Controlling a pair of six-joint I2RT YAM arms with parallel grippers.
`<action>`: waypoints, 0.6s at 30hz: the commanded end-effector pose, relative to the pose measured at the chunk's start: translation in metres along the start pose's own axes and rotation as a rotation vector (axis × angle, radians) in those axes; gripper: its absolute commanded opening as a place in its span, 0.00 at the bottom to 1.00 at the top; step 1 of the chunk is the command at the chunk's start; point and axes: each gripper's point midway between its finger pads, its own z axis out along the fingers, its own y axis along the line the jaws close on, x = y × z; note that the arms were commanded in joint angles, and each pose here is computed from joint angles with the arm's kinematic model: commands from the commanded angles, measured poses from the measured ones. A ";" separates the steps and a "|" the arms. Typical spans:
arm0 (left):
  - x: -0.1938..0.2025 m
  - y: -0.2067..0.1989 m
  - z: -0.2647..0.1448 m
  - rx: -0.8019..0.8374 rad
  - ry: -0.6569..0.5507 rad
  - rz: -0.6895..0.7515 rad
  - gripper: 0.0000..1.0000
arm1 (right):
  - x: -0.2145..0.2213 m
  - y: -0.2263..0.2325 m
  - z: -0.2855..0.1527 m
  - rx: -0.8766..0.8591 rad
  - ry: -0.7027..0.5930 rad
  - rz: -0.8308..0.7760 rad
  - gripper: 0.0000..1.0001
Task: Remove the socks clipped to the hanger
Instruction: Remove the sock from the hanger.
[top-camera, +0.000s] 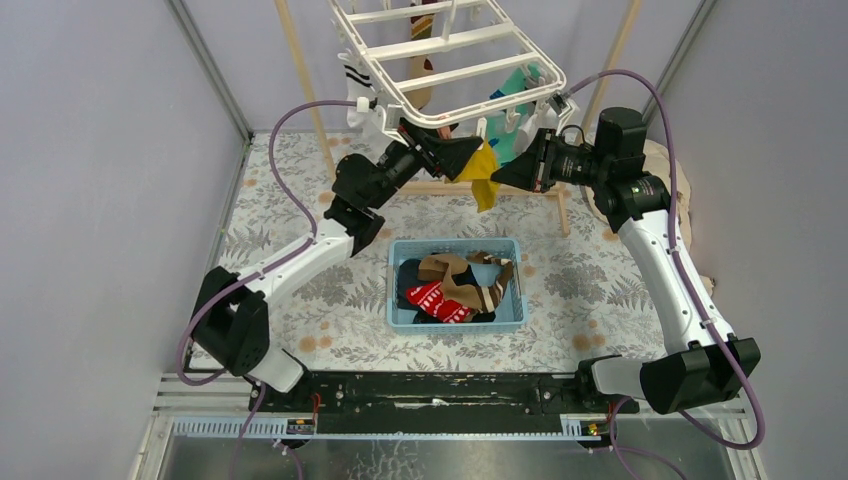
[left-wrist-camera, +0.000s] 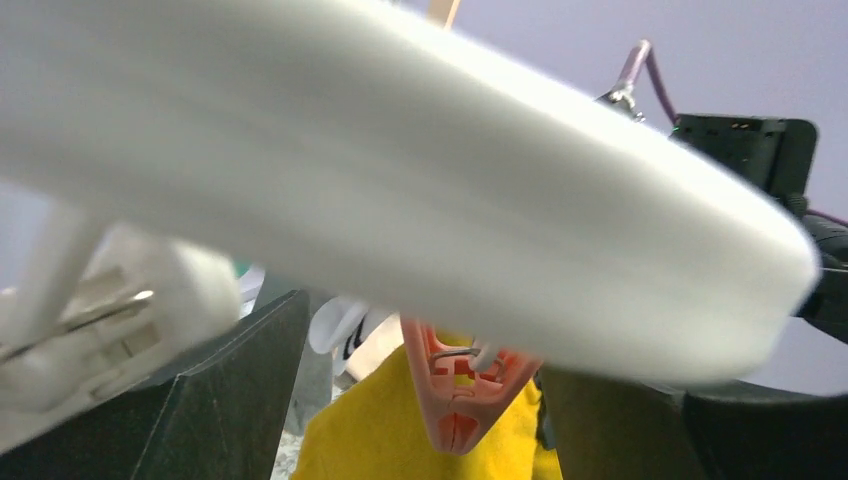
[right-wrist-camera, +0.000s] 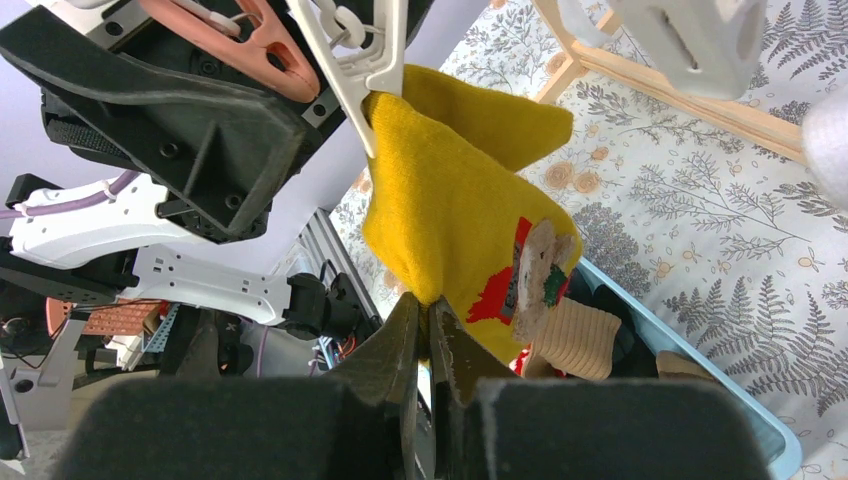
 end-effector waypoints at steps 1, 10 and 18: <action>-0.036 -0.026 0.009 0.122 -0.115 0.002 0.87 | -0.008 0.021 -0.010 -0.043 -0.015 -0.058 0.06; -0.030 -0.027 0.016 0.163 -0.125 -0.032 0.86 | -0.002 0.021 -0.012 -0.042 0.004 -0.058 0.06; -0.017 -0.010 -0.001 0.050 -0.082 -0.010 0.86 | -0.001 0.018 -0.017 0.008 -0.003 -0.076 0.06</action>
